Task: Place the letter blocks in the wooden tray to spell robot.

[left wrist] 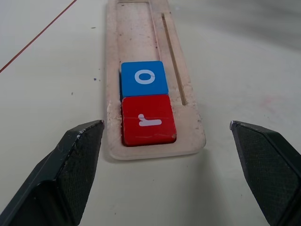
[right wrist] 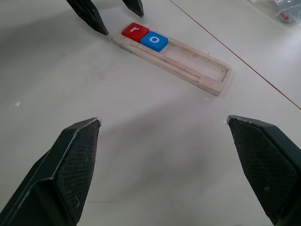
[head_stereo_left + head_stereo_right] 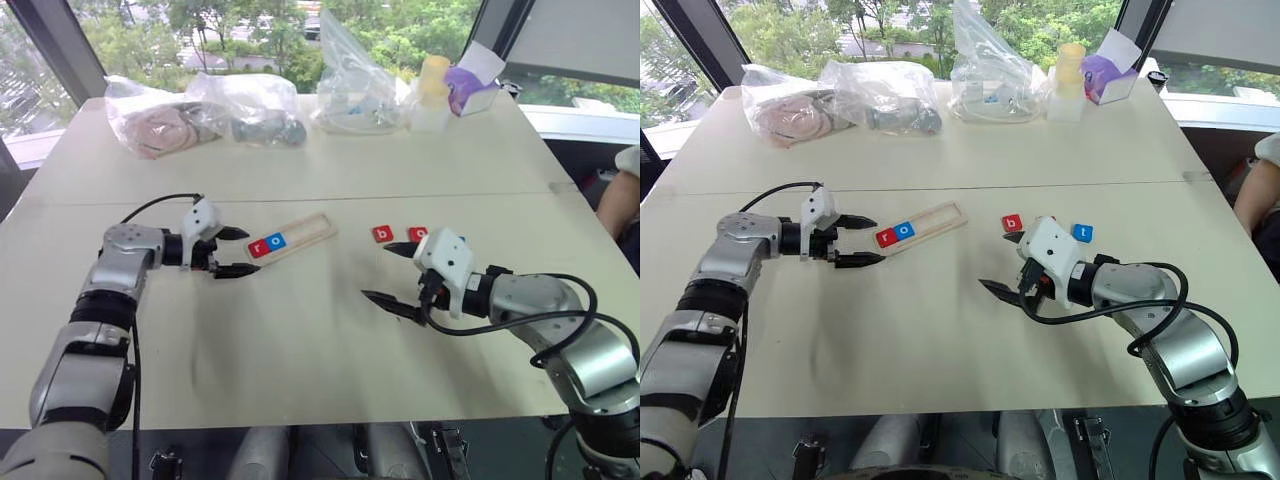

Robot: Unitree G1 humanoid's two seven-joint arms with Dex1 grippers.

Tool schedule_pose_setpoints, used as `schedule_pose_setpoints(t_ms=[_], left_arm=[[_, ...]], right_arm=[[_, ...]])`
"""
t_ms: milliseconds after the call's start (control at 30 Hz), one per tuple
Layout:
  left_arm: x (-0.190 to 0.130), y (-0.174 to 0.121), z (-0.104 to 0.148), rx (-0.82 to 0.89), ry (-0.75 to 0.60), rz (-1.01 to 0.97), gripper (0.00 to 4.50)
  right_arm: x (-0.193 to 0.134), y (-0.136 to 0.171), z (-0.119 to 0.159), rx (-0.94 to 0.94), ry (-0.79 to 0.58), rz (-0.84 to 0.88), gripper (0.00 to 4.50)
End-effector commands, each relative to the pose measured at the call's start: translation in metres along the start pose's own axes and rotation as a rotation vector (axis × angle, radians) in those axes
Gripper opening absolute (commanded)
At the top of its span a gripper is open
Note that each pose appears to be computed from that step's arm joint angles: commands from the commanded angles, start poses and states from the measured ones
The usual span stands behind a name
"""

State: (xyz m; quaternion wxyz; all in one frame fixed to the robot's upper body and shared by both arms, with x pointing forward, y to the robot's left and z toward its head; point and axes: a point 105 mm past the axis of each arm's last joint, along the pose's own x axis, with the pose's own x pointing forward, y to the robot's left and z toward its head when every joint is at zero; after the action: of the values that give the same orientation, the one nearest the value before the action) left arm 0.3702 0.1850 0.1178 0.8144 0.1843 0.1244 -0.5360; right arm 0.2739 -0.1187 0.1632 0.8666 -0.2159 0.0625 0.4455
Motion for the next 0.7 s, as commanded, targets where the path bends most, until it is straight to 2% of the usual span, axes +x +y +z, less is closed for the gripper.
schedule_pose_setpoints(t_ms=[33,500,700], left_arm=[[0.003,0.005,0.006,0.049,0.000,0.003,4.50],[0.022,0.011,-0.010,0.054,0.036,0.064,4.50],[0.022,0.003,-0.029,0.006,0.097,0.026,4.50]], right_arm=[[-0.002,0.005,0.010,-0.027,-0.029,-0.002,4.47],[-0.002,0.008,0.013,-0.023,-0.031,-0.006,4.47],[-0.002,0.008,0.013,-0.025,-0.029,-0.012,4.47]])
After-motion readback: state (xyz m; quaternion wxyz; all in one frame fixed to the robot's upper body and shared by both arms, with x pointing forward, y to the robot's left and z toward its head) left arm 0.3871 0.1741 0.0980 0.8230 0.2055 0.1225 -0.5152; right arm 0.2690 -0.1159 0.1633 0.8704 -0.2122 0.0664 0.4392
